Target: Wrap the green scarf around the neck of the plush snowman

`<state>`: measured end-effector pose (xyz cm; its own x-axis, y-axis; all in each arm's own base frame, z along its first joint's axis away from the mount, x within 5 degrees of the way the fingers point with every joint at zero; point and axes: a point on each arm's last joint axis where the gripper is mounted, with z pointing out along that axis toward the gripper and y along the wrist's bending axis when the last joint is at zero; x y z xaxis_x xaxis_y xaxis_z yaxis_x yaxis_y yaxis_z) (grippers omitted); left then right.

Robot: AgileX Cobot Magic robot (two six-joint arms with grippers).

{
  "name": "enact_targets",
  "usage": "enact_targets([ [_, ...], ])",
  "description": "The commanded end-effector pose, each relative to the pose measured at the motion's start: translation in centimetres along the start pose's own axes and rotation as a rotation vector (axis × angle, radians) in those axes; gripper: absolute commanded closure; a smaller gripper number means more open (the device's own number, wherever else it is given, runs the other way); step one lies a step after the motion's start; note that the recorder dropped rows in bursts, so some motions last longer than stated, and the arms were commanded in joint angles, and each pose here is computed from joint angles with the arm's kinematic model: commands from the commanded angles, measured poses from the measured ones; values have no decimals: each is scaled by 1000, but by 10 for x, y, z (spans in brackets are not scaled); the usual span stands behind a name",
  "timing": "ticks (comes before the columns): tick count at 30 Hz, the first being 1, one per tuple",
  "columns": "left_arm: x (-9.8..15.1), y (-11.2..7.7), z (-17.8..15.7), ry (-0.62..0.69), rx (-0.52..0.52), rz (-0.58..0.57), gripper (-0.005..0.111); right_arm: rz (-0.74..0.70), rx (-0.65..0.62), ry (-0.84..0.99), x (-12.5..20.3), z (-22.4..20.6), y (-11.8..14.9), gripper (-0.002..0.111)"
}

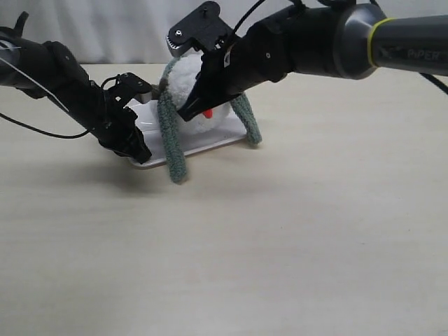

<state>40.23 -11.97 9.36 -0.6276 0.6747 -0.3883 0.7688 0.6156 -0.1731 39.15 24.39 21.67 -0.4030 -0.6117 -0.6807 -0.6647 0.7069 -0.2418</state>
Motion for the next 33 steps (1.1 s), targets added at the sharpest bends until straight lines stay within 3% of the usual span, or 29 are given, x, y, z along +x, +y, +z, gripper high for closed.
enact_targets([
  [1,11,-2,10,64,21,30,107,19,22,-94,-1,16,-2,104],
  [11,11,-1,10,59,11,30,107,46,18,-71,12,36,-2,104],
  [33,11,-1,10,60,16,28,107,85,49,-213,-10,15,-10,104],
])
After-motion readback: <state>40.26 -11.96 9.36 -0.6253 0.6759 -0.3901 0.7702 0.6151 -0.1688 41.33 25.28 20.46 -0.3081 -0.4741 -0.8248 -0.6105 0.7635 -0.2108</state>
